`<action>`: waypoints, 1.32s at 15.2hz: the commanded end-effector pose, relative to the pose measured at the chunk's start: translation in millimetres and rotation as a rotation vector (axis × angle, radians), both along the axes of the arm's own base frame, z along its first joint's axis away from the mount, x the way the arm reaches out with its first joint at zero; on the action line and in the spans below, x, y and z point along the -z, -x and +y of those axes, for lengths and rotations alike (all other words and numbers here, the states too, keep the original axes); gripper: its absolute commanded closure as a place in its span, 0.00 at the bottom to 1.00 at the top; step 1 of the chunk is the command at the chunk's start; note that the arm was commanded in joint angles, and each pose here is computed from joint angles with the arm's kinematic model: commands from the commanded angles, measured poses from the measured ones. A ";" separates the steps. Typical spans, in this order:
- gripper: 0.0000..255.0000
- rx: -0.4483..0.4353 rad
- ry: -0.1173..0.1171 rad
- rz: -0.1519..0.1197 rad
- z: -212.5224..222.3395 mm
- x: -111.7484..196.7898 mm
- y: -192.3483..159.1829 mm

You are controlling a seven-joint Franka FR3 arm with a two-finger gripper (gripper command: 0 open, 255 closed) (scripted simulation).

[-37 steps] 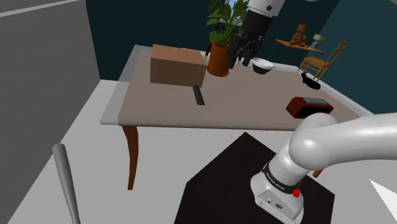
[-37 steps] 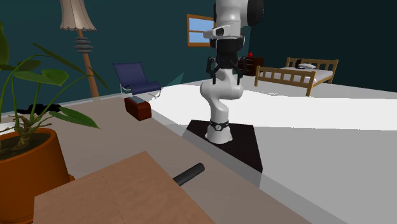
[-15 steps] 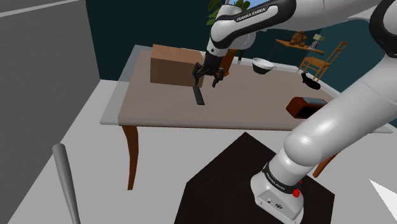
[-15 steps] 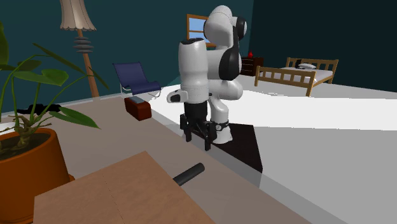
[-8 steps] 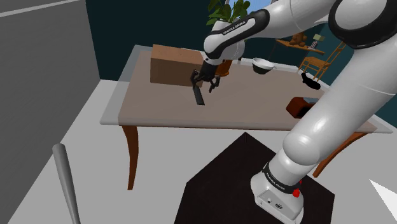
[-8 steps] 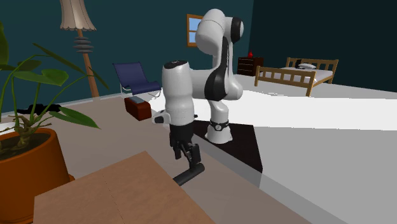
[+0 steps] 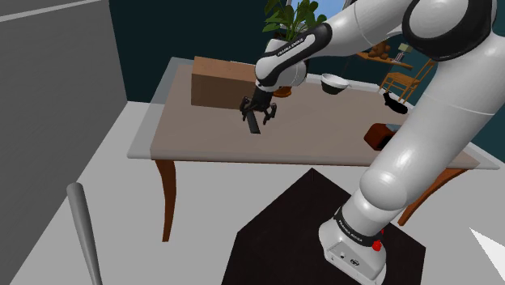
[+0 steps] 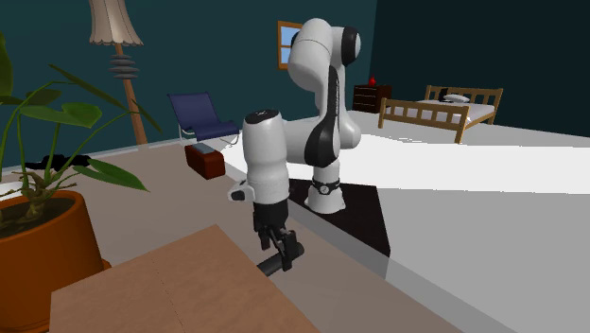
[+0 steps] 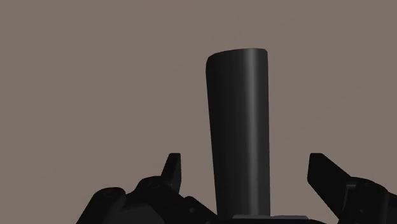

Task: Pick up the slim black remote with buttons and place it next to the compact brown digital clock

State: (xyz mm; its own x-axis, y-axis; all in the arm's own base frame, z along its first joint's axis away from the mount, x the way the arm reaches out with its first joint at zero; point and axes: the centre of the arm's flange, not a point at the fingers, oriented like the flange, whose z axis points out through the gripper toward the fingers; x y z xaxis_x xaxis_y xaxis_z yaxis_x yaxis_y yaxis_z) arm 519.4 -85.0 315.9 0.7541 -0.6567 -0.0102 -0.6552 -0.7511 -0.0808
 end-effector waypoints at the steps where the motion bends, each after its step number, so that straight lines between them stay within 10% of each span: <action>1: 0.00 0.000 0.000 -0.001 0.1 1.2 -0.2; 6: 0.00 0.000 0.000 -0.001 0.1 1.2 -0.2; 7: 1.00 0.000 0.000 -0.001 0.1 1.2 -0.2; 20: 1.00 0.000 0.000 -0.001 0.1 -19.9 -0.2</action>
